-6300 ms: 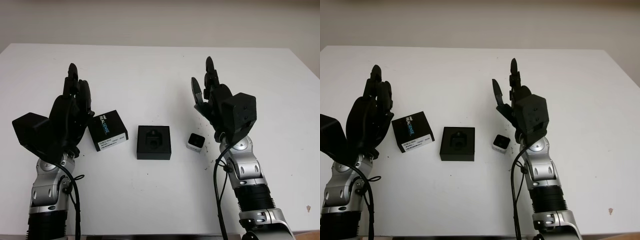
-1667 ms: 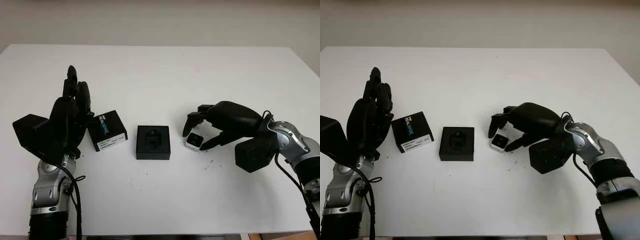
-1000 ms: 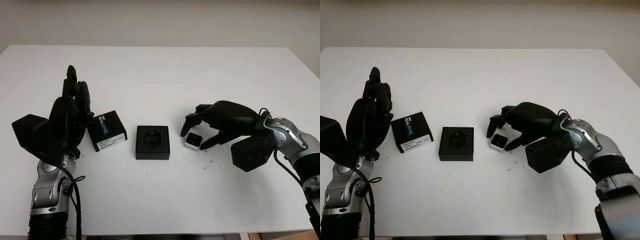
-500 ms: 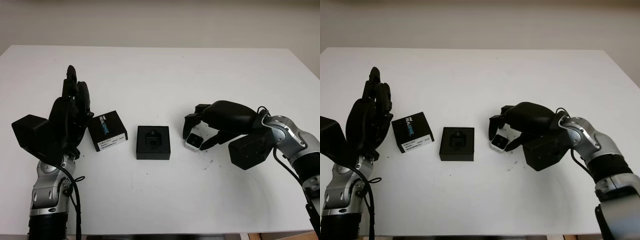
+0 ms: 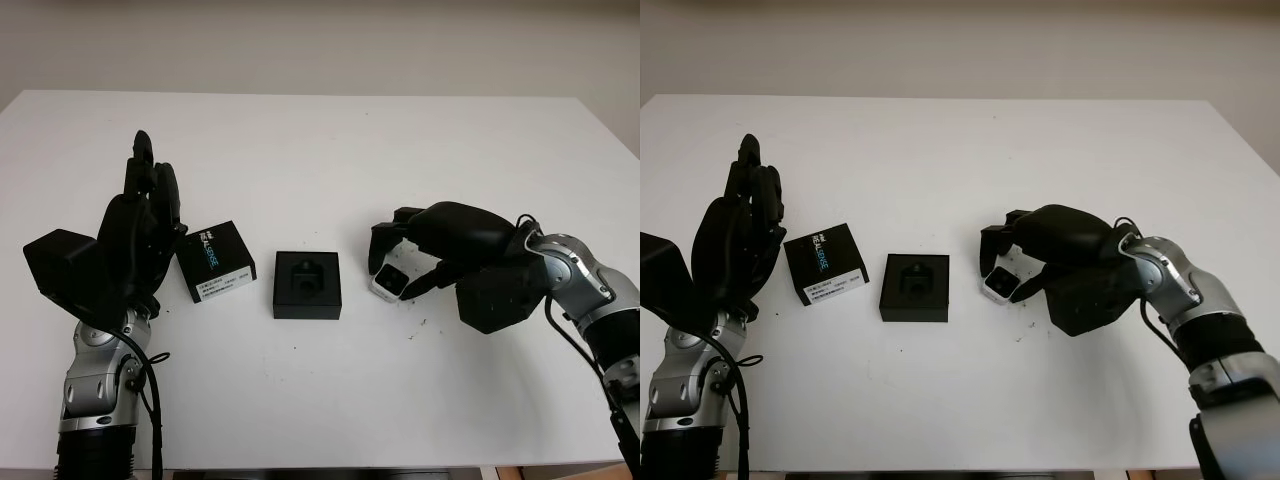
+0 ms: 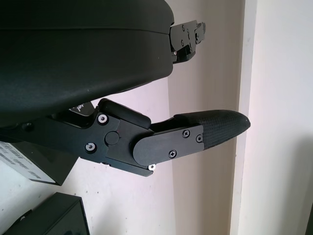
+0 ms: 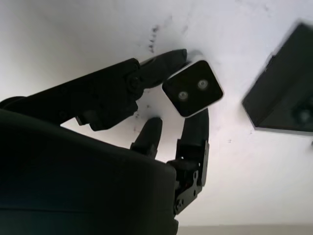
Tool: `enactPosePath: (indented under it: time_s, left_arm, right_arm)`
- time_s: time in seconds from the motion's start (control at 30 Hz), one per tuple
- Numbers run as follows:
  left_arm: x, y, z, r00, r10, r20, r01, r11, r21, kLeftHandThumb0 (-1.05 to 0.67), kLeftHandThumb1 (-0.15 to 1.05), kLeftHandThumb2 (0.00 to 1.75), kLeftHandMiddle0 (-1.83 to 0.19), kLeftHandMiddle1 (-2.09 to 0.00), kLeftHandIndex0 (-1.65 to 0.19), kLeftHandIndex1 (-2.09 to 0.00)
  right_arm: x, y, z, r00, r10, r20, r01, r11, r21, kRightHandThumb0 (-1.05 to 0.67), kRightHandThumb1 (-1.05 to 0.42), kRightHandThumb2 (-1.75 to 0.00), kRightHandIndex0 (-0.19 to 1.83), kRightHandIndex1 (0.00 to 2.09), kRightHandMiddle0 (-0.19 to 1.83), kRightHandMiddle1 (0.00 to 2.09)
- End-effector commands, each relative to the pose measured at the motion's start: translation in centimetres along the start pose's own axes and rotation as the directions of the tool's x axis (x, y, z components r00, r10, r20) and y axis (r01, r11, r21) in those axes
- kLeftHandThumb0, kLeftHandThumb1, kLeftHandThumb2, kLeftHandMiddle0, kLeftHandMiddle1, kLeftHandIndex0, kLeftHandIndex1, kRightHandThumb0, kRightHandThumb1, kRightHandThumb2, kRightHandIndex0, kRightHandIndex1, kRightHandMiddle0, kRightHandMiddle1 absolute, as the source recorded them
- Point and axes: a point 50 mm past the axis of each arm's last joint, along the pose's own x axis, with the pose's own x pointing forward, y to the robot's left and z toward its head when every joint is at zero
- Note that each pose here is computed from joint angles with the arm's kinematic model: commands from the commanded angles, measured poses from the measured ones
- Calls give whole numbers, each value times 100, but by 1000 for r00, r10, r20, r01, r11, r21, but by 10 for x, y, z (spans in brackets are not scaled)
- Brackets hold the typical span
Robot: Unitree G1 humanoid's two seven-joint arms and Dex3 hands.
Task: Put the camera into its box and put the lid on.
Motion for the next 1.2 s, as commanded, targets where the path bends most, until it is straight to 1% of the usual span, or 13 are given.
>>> enactPosePath:
  time_s: [0.0,0.07,0.17,0.47,0.6,0.77,0.93,1.07,1.17]
  left_arm:
    - [1,-2,5,1000,1,24,0,1000,-7,-72,105,61,19,0,19,0]
    - [1,-2,5,1000,1,24,-1,1000,-6,-72,105,61,19,0,19,0]
    - [1,-2,4,1000,4,21,-4,1000,-10,-71,105,60,19,0,19,0]
    - [1,-1,2,1000,-7,6,7,1000,1,-72,105,59,19,0,19,0]
    - [2,-2,1,1000,-6,2,6,1000,4,-72,105,59,19,0,19,0]
    - [2,-1,0,1000,-6,0,6,1000,7,-73,105,59,19,0,19,0]
    - [3,0,0,1000,-11,-5,11,1000,16,-73,105,59,19,0,19,0]
    - [3,-1,0,1000,-7,-7,7,1000,15,-73,105,60,19,0,19,0]
    - [2,0,-1,1000,-7,-8,7,1000,14,-73,105,60,19,0,19,0]
  right_arm:
    - [-1,5,-4,999,0,-36,4,995,98,-34,-100,-5,16,43,23,164]
    - [-1,5,-5,998,3,-56,7,986,165,-35,-100,-6,19,27,22,160]
    - [-1,5,-4,998,14,-67,0,980,201,-38,-102,-6,19,18,21,158]
    - [1,8,1,999,-11,-31,17,980,201,-36,-100,-5,23,13,26,160]
    - [2,7,3,999,-37,-22,41,971,237,-37,-100,-5,24,12,26,162]
    - [3,4,7,993,-119,9,110,937,331,-40,-100,-5,25,11,25,162]
    - [6,3,18,972,-229,49,186,882,432,-41,-99,-5,24,10,29,163]
    - [8,2,24,956,-288,48,228,840,493,-43,-101,-6,23,8,26,168]
    - [8,1,28,941,-337,24,272,797,540,-44,-101,-6,23,8,25,169]
